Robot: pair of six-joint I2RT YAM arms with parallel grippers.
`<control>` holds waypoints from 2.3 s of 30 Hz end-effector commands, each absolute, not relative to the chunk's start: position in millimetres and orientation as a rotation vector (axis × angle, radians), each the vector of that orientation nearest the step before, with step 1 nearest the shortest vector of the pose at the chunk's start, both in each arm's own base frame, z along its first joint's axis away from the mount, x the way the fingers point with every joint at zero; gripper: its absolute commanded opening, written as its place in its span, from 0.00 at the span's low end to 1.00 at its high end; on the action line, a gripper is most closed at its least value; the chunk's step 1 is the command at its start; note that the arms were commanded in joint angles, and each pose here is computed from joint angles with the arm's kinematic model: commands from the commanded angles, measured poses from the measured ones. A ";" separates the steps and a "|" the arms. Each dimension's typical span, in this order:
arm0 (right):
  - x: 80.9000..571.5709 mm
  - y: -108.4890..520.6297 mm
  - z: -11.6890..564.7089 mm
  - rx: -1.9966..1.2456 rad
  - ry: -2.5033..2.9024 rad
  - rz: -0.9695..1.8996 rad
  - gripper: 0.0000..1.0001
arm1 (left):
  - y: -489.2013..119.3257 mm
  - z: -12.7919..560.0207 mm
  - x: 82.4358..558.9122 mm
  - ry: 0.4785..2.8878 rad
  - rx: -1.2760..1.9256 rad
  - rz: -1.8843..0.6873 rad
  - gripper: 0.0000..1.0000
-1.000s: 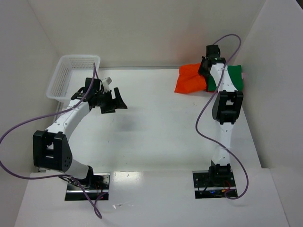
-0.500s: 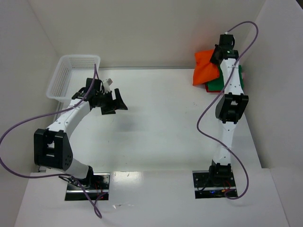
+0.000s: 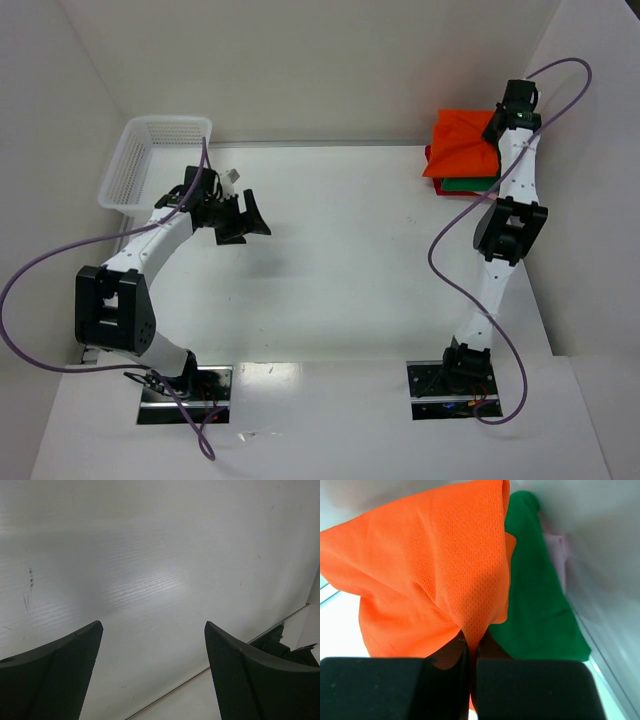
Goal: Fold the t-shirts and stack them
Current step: Put the neatly folded tshirt into the corner of the board with the right arm
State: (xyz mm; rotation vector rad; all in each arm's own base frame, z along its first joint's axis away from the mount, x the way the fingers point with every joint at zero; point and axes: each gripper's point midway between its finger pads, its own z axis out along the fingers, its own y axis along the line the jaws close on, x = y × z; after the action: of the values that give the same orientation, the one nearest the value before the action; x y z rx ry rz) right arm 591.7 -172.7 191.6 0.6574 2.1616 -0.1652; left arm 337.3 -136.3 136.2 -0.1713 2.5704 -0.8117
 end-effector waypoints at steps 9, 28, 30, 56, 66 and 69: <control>577.4 -210.3 257.6 0.705 2.000 -0.279 0.00 | -139.5 145.6 348.6 2.554 -0.186 -0.847 0.90; 563.2 -239.4 285.1 0.757 1.908 -0.484 0.00 | -147.2 142.3 349.2 2.580 -0.206 -0.863 0.90; 564.4 -239.8 276.0 0.759 1.926 -0.487 0.00 | -147.2 142.3 349.2 2.580 -0.206 -0.863 0.90; 545.5 -80.2 279.4 0.494 2.020 -0.263 1.00 | -148.8 201.0 337.4 2.405 -0.078 -0.891 0.90; 469.8 -61.9 269.8 0.584 2.019 -0.167 1.00 | -129.5 278.8 328.4 2.182 0.032 -0.731 0.93; 445.9 -56.5 288.0 0.638 1.979 -0.109 1.00 | -125.5 296.5 333.7 2.106 0.047 -0.694 0.96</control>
State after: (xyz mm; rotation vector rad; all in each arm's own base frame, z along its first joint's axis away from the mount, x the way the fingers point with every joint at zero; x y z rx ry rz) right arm 460.3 -58.5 220.6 0.5644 2.1792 -0.2130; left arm 327.2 -131.5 271.0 0.0011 2.2009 -0.7599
